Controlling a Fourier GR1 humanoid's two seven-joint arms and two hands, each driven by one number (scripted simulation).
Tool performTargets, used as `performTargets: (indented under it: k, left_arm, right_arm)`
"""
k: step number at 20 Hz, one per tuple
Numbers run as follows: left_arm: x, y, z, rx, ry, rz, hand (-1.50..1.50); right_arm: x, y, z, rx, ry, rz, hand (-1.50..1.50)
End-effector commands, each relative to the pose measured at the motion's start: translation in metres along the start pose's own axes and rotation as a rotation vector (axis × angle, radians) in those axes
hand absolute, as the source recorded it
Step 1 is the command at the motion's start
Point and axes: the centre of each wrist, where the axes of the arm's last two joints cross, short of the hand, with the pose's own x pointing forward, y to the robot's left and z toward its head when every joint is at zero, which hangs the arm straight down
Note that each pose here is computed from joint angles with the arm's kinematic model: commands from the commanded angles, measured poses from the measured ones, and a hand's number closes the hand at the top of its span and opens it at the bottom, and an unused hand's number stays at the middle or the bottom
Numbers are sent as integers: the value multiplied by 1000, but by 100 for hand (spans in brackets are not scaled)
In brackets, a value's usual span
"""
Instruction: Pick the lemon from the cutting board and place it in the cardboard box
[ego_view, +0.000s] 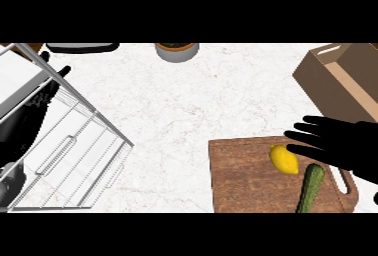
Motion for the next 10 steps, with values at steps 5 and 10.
performTargets:
  k: [5, 10]
  left_arm:
    - [-32, -31, 14, -107, 172, 52, 0]
    - [-35, -28, 12, -98, 170, 61, 0]
  right_arm:
    - [22, 15, -12, 57, 78, -9, -150]
    - [33, 38, -16, 44, 125, 56, -150]
